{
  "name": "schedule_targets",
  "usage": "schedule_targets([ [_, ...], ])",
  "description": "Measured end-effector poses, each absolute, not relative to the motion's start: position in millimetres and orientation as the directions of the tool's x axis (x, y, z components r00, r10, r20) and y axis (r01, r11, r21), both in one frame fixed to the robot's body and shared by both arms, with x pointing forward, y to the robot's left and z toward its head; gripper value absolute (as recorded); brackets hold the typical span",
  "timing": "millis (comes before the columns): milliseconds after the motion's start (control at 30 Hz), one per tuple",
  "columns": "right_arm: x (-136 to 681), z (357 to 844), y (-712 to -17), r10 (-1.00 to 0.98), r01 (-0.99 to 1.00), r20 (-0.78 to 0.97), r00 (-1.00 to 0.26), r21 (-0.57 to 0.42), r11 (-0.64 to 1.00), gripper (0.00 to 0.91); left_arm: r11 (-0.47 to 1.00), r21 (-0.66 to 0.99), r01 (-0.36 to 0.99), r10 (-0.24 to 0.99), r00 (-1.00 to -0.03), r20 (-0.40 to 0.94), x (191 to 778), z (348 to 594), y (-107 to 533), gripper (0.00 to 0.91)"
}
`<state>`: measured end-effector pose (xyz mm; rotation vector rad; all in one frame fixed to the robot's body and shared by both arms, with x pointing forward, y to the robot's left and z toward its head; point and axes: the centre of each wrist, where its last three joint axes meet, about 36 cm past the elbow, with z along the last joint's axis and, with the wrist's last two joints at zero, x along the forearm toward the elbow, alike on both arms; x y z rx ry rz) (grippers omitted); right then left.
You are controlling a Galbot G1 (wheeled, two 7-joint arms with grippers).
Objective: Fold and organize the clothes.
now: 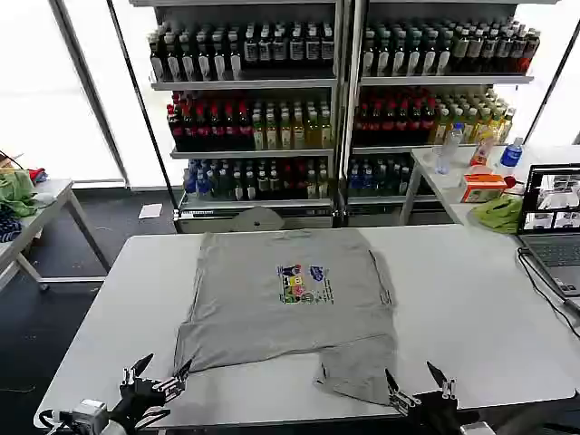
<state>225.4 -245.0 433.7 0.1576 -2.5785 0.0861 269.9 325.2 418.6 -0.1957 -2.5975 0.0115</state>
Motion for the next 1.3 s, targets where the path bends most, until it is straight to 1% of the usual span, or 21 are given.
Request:
schedule_targets([
  [200,224,427,-242,-0.093,-0.131,0.573,-0.814,-0.024,0.991,0.907,0.989,-0.076,0.13,0.151,-0.831,0.536,272,413,323,0.897],
  [233,224,426,-241,-0.094,-0.13,0.578,-0.811,-0.021,0.991,0.836,0.988,-0.082,0.13,0.154,-0.828,0.54,271,413,322,0.856],
  [267,224,425,-241,-0.094,-0.129,0.583,-0.807,-0.018,0.991,0.695,0.988,-0.087,0.131,0.157,-0.825,0.543,271,412,321,0.816],
  [300,225,423,-240,-0.095,-0.129,0.589,-0.803,-0.015,0.992,0.615,0.987,-0.092,0.131,0.16,-0.823,0.545,271,412,321,0.796],
  [333,225,423,-239,-0.098,-0.13,0.592,-0.8,-0.012,0.991,0.494,0.987,-0.097,0.131,0.163,-0.822,0.546,271,411,320,0.766],
  [367,225,422,-239,-0.1,-0.131,0.593,-0.799,-0.01,0.991,0.131,0.986,-0.102,0.131,0.166,-0.82,0.547,271,411,319,0.615],
  [400,225,421,-238,-0.101,-0.131,0.595,-0.797,-0.007,0.991,0.04,0.986,-0.105,0.13,0.167,-0.82,0.548,271,411,318,0.574],
  [433,226,420,-238,-0.101,-0.129,0.597,-0.796,-0.005,0.992,0.0,0.986,-0.109,0.129,0.168,-0.818,0.55,271,410,318,0.514],
  [467,226,418,-237,-0.099,-0.126,0.597,-0.796,-0.003,0.992,0.0,0.985,-0.113,0.129,0.17,-0.817,0.552,272,409,318,0.443],
  [533,228,417,-236,-0.099,-0.122,0.598,-0.795,0.002,0.993,0.0,0.985,-0.119,0.129,0.173,-0.812,0.557,271,407,317,0.373],
  [567,228,416,-236,-0.097,-0.119,0.598,-0.795,0.002,0.993,0.0,0.984,-0.124,0.129,0.176,-0.811,0.559,271,406,316,0.272],
  [600,229,416,-236,-0.096,-0.117,0.599,-0.795,0.004,0.993,0.0,0.983,-0.128,0.129,0.179,-0.81,0.559,271,405,315,0.232],
  [633,230,415,-237,-0.094,-0.114,0.6,-0.794,0.005,0.994,0.0,0.983,-0.13,0.129,0.18,-0.81,0.559,271,405,315,0.151],
  [667,231,415,-237,-0.093,-0.111,0.602,-0.793,0.007,0.994,0.0,0.982,-0.134,0.13,0.183,-0.809,0.559,271,404,314,0.101],
  [700,232,414,-237,-0.093,-0.11,0.604,-0.792,0.009,0.994,0.0,0.982,-0.137,0.129,0.185,-0.808,0.559,271,403,313,0.081],
  [867,236,411,-237,-0.101,-0.109,0.61,-0.786,0.023,0.994,0.0,0.98,-0.147,0.131,0.191,-0.809,0.556,273,400,313,0.0],
  [1300,230,412,-238,-0.141,-0.144,0.59,-0.795,0.042,0.989,0.0,0.979,-0.164,0.125,0.196,-0.811,0.552,270,400,311,0.0],
])
